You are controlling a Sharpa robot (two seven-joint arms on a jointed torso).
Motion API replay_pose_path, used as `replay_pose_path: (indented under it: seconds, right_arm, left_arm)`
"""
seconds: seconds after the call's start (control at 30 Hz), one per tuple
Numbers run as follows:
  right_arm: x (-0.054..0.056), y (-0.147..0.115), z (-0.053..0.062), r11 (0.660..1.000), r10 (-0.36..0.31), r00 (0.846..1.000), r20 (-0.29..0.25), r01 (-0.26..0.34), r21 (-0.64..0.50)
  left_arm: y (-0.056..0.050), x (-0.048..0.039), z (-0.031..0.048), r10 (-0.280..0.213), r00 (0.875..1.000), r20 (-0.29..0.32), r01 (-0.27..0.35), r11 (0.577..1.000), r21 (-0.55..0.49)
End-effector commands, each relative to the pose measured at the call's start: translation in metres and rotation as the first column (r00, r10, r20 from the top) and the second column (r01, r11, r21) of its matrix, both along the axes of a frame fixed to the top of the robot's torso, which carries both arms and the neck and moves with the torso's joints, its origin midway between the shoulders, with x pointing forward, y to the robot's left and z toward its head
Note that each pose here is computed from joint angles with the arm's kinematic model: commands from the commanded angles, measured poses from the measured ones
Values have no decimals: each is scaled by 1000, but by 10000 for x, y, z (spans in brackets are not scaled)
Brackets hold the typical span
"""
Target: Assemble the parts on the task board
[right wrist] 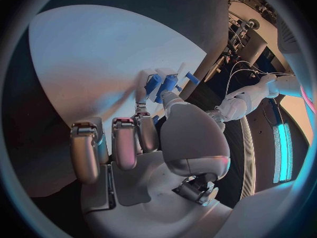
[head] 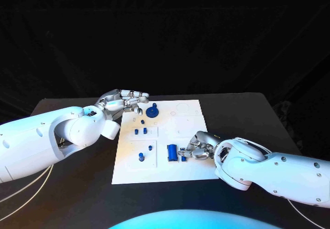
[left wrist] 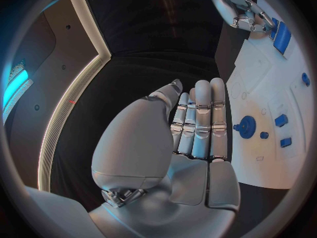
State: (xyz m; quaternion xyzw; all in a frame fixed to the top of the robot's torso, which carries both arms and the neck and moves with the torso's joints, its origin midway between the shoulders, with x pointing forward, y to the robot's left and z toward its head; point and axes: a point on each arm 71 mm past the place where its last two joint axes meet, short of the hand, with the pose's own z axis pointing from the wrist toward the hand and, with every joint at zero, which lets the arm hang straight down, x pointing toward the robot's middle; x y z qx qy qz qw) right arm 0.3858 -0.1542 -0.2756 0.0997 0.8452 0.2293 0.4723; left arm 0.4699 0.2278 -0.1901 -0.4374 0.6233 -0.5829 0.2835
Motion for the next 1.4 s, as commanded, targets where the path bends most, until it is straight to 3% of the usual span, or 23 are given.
replay_pose_path:
  seconds: [0.03,0.57,1.23,1.4]
  right_arm:
    - [-6,-10,2,1000,18,1000,9,-18,-14]
    - [-146,-79,66,997,73,997,20,-73,7]
    - [-101,-58,-28,995,95,995,-2,-95,-32]
    - [-71,-78,-47,997,70,997,25,-69,-24]
  left_arm:
    - [-23,-10,13,-18,1000,2,18,1000,-12]
    - [-6,-7,10,-14,1000,2,14,1000,-11]
    - [-14,-2,7,-16,1000,2,16,1000,-11]
    - [-10,0,6,-15,1000,2,15,1000,-11]
